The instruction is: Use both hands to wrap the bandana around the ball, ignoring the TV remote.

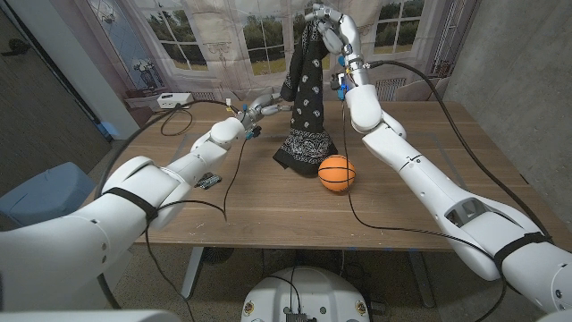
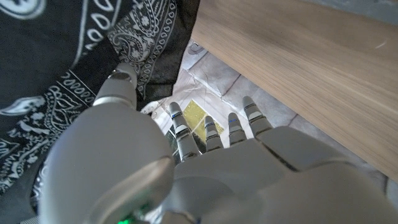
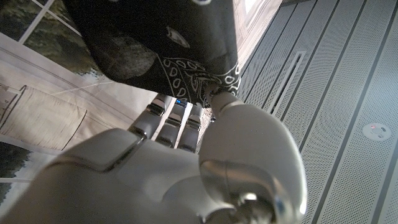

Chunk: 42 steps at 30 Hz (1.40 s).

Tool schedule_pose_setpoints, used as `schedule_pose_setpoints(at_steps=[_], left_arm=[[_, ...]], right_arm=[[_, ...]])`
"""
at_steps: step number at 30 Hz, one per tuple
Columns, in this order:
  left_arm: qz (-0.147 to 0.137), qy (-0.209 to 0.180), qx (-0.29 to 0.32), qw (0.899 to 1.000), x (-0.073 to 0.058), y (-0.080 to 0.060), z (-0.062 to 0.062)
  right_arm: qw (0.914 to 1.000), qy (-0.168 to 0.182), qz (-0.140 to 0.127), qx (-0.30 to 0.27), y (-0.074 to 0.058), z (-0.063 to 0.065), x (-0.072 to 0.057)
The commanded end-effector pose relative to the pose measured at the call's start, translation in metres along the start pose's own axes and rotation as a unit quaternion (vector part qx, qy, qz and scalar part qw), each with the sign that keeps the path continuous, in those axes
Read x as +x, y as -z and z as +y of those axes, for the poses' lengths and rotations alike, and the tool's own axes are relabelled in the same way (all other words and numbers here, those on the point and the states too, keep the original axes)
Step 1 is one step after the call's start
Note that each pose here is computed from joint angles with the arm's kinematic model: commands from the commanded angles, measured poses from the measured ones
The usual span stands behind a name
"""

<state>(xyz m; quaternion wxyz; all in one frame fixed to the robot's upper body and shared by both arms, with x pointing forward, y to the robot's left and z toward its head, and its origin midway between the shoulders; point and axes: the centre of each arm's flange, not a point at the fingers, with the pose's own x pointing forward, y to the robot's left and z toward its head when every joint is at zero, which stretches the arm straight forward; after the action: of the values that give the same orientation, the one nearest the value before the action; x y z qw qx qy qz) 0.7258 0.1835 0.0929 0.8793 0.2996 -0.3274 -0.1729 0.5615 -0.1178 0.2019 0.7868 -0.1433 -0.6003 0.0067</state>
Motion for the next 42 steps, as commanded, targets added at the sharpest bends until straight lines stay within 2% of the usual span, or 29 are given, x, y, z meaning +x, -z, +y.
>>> schedule_pose_setpoints(at_steps=[1, 4, 8, 13, 16, 20, 26, 31, 38, 42], left_arm=[[-0.048, 0.05, 0.008, 0.998, -0.002, -0.017, -0.005], [-0.07, 0.041, -0.002, 0.997, -0.01, -0.018, -0.006], [-0.088, 0.01, -0.017, 0.996, -0.02, -0.017, -0.008], [-0.1, -0.015, -0.038, 0.994, -0.032, -0.014, -0.013], [-0.096, -0.029, -0.033, 0.994, -0.039, -0.012, -0.015], [-0.092, -0.026, -0.049, 0.994, -0.042, -0.006, -0.018], [-0.108, -0.023, -0.095, 0.989, -0.044, -0.001, -0.019], [-0.119, -0.038, -0.165, 0.978, -0.041, 0.004, -0.021], [-0.099, -0.044, -0.254, 0.961, -0.018, 0.003, -0.027], [-0.087, -0.051, -0.259, 0.961, -0.006, -0.004, -0.03]], right_arm=[[0.9996, 0.022, 0.013, -0.01, 0.005, 0.002, 0.006], [0.9994, 0.027, 0.021, -0.006, 0.009, 0.003, 0.008], [0.999, 0.03, 0.032, -0.006, 0.014, 0.004, 0.012], [0.9983, 0.041, 0.041, -0.004, 0.018, 0.004, 0.016], [0.998, 0.045, 0.044, -0.003, 0.02, 0.003, 0.018], [0.9977, 0.05, 0.045, -0.005, 0.021, 0.002, 0.019], [0.9973, 0.056, 0.046, -0.014, 0.024, -0.001, 0.019], [0.9975, 0.053, 0.045, -0.012, 0.025, -0.002, 0.016], [0.9982, 0.044, 0.039, -0.014, 0.025, -0.003, 0.014], [0.9984, 0.044, 0.034, -0.012, 0.025, -0.006, 0.012]])
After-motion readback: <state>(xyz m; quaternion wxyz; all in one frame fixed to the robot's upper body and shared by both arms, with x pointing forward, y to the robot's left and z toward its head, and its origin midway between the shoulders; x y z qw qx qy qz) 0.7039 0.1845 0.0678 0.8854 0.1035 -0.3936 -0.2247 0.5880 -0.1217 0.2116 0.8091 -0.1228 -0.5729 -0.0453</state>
